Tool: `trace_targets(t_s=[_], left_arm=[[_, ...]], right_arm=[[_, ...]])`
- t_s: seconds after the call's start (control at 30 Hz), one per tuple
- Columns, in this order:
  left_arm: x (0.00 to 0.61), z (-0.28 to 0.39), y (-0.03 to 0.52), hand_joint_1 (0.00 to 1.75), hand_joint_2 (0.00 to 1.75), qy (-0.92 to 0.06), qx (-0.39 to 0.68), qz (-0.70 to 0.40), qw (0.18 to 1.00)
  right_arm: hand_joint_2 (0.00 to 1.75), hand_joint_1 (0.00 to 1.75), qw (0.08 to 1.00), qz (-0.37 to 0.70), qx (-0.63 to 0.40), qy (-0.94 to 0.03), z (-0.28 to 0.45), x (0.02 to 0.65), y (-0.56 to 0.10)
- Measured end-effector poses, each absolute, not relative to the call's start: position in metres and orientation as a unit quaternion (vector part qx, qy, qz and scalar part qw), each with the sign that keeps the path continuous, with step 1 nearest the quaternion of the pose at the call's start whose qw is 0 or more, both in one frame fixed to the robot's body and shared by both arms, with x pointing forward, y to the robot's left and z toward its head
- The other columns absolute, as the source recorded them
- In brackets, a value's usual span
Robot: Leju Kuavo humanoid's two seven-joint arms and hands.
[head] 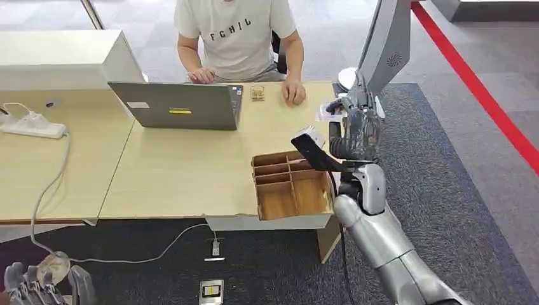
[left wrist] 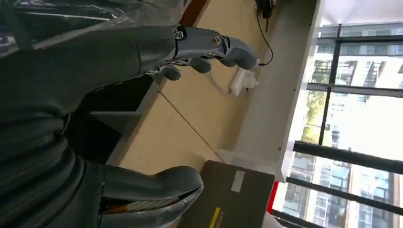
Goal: Pass the card to the sensor for recognition and then transmit it.
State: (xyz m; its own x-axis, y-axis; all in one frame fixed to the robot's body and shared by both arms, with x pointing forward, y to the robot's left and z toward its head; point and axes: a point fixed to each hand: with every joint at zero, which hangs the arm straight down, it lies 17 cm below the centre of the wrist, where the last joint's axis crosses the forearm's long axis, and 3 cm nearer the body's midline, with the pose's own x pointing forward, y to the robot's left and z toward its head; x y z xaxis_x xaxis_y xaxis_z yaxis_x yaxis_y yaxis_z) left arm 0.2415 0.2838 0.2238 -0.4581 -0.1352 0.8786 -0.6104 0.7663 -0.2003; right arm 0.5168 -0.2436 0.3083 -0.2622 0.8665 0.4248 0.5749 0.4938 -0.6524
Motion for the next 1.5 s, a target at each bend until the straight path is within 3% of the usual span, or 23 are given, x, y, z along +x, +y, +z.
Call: trace_targets(t_s=[0.3, 0.57, 1.23, 1.37, 1.5], left_arm=[[0.238, 0.233, 0.314, 0.0, 1.75, -0.819, 0.206, 0.288, 0.45], [0.236, 0.243, 0.316, 0.0, 1.75, -0.828, 0.217, 0.275, 0.437], [0.229, 0.281, 0.306, 0.0, 1.75, -0.86, 0.259, 0.211, 0.385], [0.211, 0.338, 0.286, 0.0, 1.75, -0.895, 0.284, 0.159, 0.303], [0.208, 0.347, 0.282, 0.0, 1.75, -0.901, 0.274, 0.165, 0.294]], right_arm=[[1.75, 1.75, 0.443, 0.159, -0.549, -0.691, 0.26, 0.475, -0.37], [1.75, 1.75, 0.453, 0.159, -0.567, -0.669, 0.247, 0.468, -0.406], [1.75, 1.75, 0.48, 0.212, -0.539, -0.659, 0.191, 0.486, -0.385], [1.75, 1.75, 0.49, 0.285, -0.475, -0.673, 0.141, 0.504, -0.3], [1.75, 1.75, 0.5, 0.309, -0.464, -0.663, 0.119, 0.506, -0.283]])
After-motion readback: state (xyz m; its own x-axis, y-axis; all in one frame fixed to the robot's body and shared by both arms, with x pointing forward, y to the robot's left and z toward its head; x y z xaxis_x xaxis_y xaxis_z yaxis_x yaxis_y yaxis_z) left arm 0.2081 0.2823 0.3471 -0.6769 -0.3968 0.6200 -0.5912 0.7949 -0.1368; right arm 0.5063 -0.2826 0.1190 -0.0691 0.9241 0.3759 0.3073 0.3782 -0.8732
